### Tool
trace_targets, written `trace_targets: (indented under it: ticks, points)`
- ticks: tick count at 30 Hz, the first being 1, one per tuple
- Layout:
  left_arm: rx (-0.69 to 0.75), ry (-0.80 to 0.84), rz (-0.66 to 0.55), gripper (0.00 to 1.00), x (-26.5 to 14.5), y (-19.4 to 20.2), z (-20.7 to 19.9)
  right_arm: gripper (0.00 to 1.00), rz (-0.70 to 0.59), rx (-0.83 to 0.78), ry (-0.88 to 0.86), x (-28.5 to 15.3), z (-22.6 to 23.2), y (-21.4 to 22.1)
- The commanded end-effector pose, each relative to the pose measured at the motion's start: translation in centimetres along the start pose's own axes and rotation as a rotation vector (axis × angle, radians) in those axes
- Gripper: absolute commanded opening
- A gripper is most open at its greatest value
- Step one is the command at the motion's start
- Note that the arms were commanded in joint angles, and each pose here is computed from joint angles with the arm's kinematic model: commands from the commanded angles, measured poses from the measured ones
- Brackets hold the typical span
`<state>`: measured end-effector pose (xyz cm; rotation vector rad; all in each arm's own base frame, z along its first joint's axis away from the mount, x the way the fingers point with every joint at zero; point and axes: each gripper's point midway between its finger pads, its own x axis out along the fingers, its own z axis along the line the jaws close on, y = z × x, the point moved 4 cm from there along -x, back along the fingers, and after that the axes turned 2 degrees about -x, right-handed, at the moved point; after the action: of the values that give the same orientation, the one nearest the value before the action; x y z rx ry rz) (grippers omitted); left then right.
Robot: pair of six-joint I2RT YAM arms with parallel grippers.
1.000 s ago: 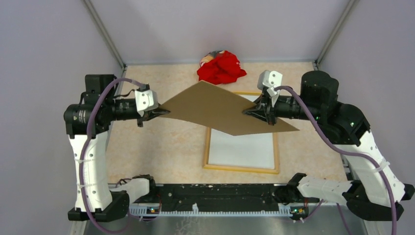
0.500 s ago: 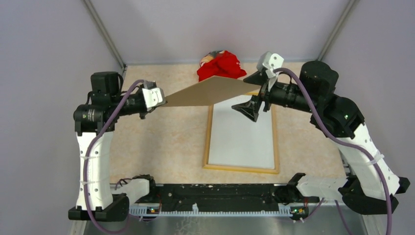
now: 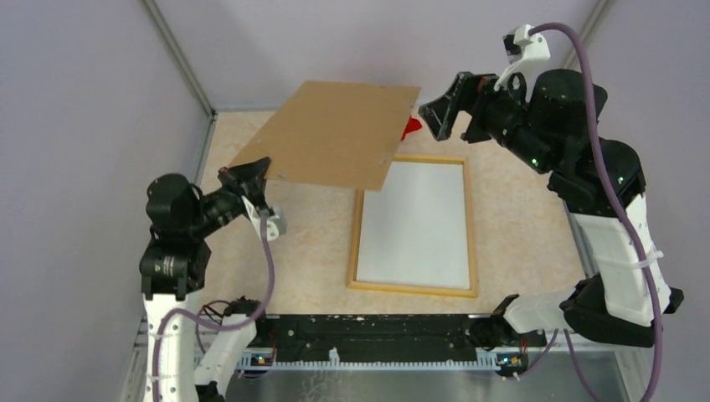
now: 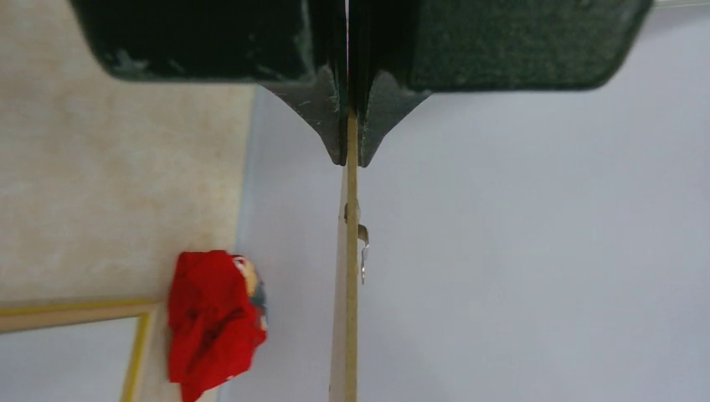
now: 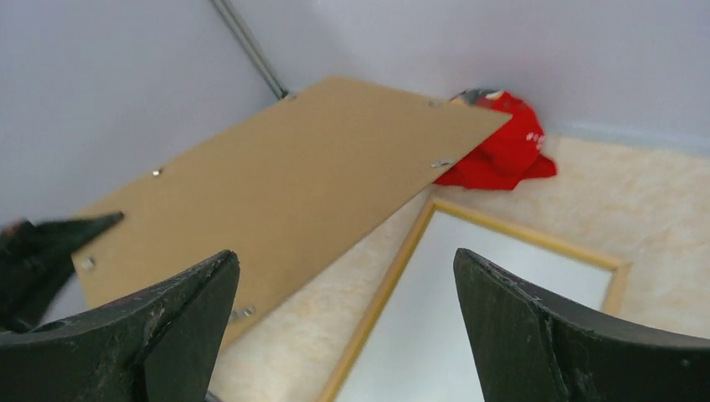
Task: Put the photo into the frame
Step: Place the photo frame item in the photo frame.
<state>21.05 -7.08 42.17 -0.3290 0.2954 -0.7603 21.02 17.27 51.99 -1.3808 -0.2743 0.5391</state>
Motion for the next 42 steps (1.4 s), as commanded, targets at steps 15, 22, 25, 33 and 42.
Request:
trace_targets:
  ticks: [15,22,25,33,42]
  points:
    - [0.879,-0.445,-0.073,0.00,-3.0,-4.8,3.5,0.98,-0.046,0.848,-0.120,4.3,1.5,7.7]
    - [0.812,-0.446,-0.074,0.00,-3.1,-4.8,4.0,0.93,-0.153,0.932,-0.294,7.3,1.5,7.0]
    - [0.795,-0.447,-0.069,0.00,-3.1,-4.6,4.1,0.88,-0.168,0.953,-0.365,8.4,1.9,6.4]
    - [0.756,-0.432,-0.064,0.00,-3.0,-4.3,3.8,0.61,-0.170,0.992,-0.481,11.2,3.1,6.0]
    - [0.710,-0.404,-0.050,0.00,-2.9,-3.8,3.3,0.20,-0.180,0.994,-0.619,12.6,4.5,5.0]
